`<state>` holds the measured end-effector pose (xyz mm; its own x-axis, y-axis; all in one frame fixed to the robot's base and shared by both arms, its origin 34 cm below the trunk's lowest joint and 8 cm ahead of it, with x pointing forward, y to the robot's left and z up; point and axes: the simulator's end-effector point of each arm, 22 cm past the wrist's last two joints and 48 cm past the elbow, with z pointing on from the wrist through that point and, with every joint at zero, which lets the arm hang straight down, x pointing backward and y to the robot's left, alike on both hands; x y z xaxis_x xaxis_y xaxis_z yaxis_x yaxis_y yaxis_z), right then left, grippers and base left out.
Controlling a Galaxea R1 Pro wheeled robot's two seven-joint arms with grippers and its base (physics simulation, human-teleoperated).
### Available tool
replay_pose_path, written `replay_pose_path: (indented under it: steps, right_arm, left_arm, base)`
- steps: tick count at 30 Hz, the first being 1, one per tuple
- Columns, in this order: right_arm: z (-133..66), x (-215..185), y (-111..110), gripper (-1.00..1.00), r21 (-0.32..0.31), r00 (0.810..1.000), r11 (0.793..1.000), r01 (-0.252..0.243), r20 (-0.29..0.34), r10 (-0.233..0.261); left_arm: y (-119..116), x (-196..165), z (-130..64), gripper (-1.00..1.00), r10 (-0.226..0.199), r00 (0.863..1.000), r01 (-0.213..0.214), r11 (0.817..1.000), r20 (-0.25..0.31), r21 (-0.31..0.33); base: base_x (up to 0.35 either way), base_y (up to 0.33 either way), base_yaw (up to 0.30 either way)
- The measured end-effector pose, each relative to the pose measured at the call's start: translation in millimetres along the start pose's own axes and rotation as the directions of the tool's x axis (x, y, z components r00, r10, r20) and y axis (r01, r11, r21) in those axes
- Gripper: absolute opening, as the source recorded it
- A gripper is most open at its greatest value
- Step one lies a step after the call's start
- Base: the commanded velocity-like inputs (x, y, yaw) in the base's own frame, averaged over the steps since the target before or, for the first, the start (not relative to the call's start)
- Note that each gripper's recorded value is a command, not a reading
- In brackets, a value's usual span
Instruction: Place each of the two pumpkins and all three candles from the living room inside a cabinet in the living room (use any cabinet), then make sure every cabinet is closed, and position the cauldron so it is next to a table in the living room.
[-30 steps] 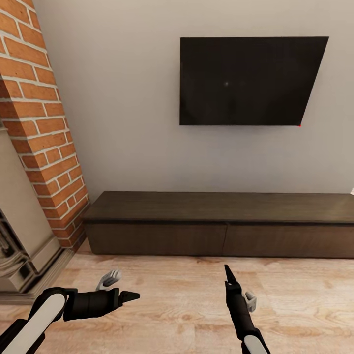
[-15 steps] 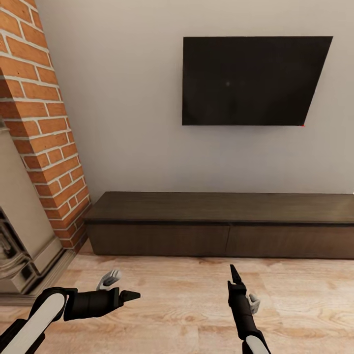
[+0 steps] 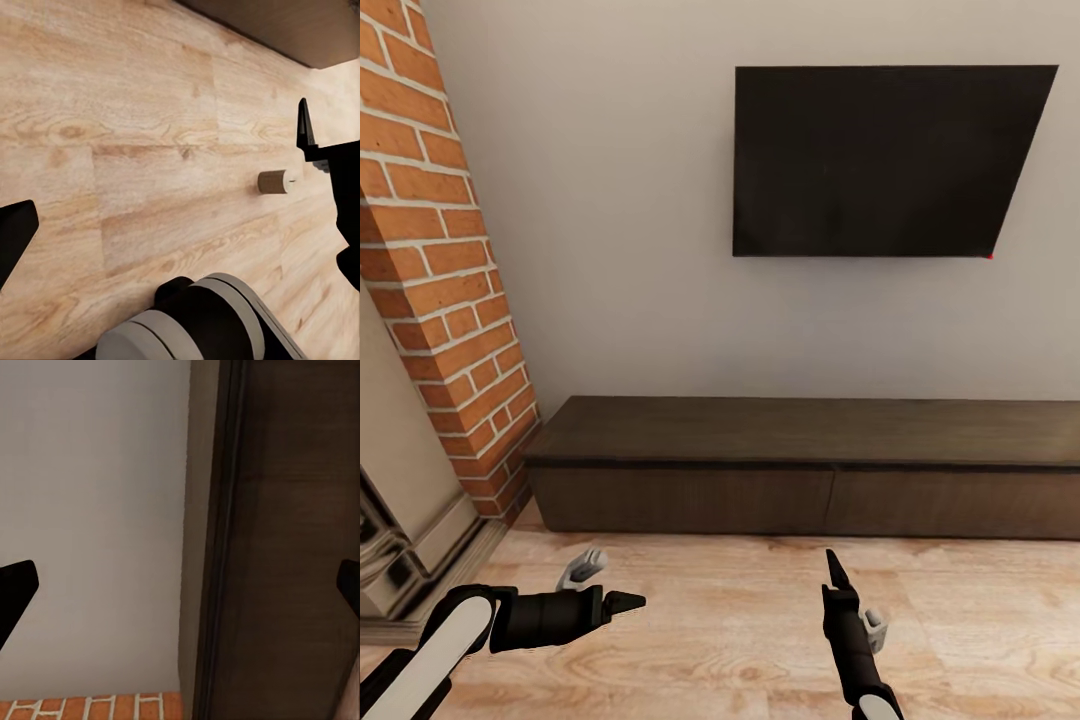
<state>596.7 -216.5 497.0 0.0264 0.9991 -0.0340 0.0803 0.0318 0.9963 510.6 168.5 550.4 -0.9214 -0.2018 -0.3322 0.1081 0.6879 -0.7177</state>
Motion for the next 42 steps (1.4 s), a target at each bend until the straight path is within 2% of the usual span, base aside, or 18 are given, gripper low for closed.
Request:
replay_pose_path:
  steps: [15, 21, 25, 31, 42]
  right_arm:
    - [0.1, 1.0, 0.9, 1.0, -0.004, 1.0, 1.0, 0.002, -0.002, -0.002]
    - [0.0, 1.5, 6.5, 1.0, -0.029, 1.0, 1.0, 0.003, -0.004, -0.004]
    - [1.0, 2.6, 12.8, 1.0, -0.049, 1.0, 0.999, 0.007, -0.008, -0.007]
    - [1.6, 3.9, 17.3, 1.0, -0.063, 1.0, 0.998, 0.01, -0.012, -0.011]
    - [1.6, 4.1, 16.9, 1.0, -0.063, 1.0, 0.998, 0.01, -0.013, -0.011]
  left_arm:
    - [-2.4, 0.6, -0.2, 1.0, -0.002, 1.0, 0.002, 1.0, -0.002, 0.009]
    - [-12.9, 3.1, 0.2, 1.0, -0.034, 0.999, 0.035, 0.998, -0.009, 0.058]
    - [-20.9, 6.7, -1.5, 1.0, -0.07, 0.997, 0.072, 0.992, -0.019, 0.103]
    - [-19.7, 6.7, -16.4, 1.0, -0.111, 0.993, 0.115, 0.984, -0.036, 0.137]
    - [-18.3, 7.3, -21.3, 1.0, -0.122, 0.991, 0.128, 0.981, -0.045, 0.144]
  base:
    - [0.136, 0.0, 0.0]
    - [0.141, 0.0, 0.0]
    - [0.028, 0.0, 0.0]
    - [0.172, 0.0, 0.0]
    - [0.123, 0.0, 0.0]
